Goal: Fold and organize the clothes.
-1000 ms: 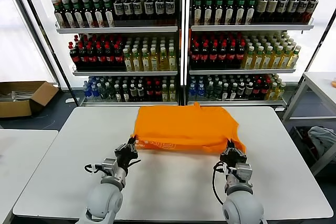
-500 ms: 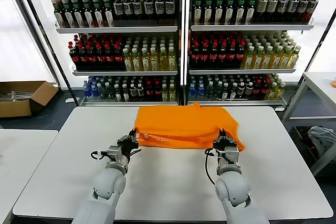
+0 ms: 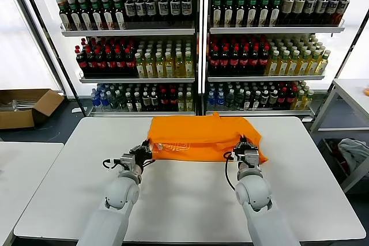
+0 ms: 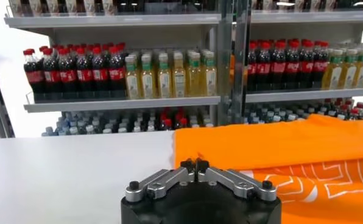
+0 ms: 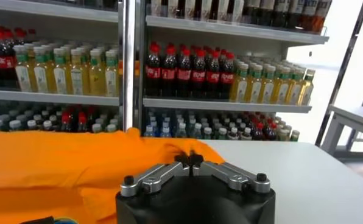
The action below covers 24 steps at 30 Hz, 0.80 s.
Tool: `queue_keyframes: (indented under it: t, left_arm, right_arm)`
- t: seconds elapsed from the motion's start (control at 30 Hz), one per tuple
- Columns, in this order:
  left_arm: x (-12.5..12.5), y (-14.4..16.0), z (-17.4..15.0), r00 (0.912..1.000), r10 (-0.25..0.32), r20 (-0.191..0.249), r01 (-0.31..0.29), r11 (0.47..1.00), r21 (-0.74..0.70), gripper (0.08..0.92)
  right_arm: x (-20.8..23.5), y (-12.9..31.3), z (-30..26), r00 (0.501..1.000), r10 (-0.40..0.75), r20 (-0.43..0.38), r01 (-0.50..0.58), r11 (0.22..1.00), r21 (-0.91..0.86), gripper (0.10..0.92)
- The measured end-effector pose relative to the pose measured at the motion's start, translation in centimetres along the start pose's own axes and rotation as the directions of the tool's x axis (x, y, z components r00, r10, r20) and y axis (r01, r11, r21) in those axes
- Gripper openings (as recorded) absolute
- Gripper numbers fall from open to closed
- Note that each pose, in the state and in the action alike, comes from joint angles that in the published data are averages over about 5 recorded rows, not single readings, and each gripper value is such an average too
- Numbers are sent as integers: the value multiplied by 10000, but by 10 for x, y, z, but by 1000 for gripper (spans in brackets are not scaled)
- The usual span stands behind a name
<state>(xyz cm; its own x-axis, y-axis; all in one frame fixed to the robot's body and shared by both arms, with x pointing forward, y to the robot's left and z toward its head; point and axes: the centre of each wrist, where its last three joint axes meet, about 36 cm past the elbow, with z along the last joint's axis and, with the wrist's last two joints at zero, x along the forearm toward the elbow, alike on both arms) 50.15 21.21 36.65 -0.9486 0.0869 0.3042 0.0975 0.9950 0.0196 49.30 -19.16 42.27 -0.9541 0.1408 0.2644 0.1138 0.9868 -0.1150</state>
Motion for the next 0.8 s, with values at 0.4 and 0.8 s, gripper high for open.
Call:
queue_keyframes:
  t: [0.4,0.8]
  left_arm:
    - [7,3,-3,9998,-193,-75,193,9998,-40,444]
    - [25,4,-4,9994,-302,-184,296,9990,-345,781]
  right_arm:
    - [1,-5,-9,9986,403,-351,-424,9971,-636,632]
    - [26,-31,11,9904,972,-983,-1019,9939,-432,822]
